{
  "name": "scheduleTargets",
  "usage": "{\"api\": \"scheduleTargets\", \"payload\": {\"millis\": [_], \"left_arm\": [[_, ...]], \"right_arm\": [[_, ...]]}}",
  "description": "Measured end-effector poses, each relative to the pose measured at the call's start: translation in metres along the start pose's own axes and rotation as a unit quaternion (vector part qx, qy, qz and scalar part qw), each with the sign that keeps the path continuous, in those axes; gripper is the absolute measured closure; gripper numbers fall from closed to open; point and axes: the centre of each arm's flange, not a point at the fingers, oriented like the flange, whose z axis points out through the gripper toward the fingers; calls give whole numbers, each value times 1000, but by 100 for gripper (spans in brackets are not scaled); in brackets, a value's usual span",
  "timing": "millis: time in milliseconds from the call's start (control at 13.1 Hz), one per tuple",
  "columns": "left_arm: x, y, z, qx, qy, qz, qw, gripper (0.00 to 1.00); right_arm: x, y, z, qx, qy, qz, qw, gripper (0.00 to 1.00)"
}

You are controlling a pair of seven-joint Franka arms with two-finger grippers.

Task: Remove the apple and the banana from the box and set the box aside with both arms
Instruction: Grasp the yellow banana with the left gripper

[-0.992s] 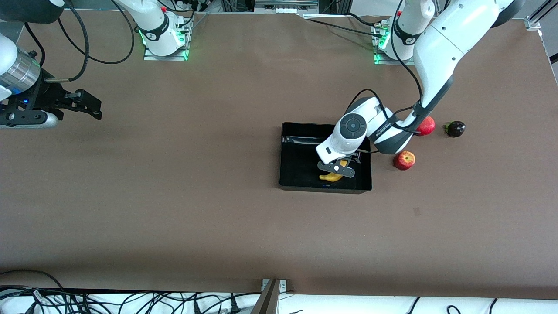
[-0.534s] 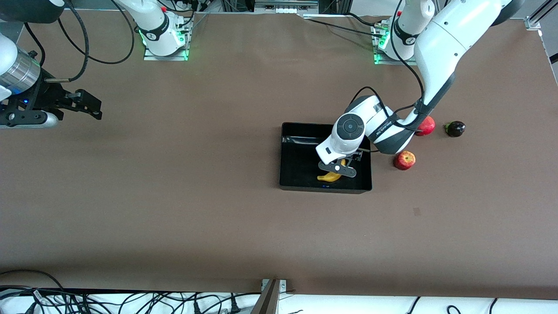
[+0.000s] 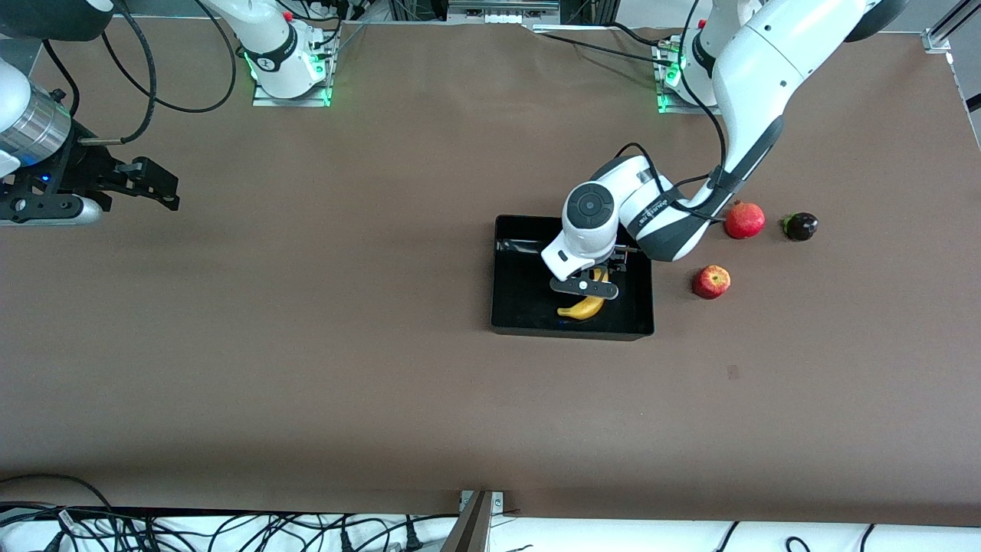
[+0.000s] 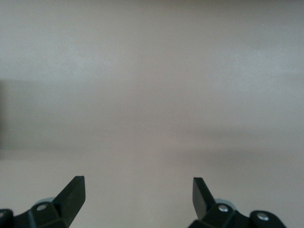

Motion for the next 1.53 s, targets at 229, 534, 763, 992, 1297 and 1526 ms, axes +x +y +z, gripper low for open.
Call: {"api": "scheduleTargets", "payload": {"millis": [229, 534, 763, 992, 1297, 1526], "left_arm": [[-1, -10, 6, 42, 1, -15, 999, 0], [6, -20, 19, 38, 2, -48, 998, 0], [7, -18, 34, 28, -5, -55, 998, 0], [7, -16, 35, 23, -4, -58, 998, 35], [8, -17, 31, 23, -1, -62, 998, 64], [10, -19, 29, 22, 1, -67, 998, 64]], "right_arm": [[0, 0, 0, 0, 0, 0, 1000, 0], [0, 0, 0, 0, 0, 0, 1000, 0], [0, 0, 0, 0, 0, 0, 1000, 0], [0, 0, 0, 0, 0, 0, 1000, 0], [0, 0, 0, 0, 0, 0, 1000, 0], [0, 0, 0, 0, 0, 0, 1000, 0]]}}
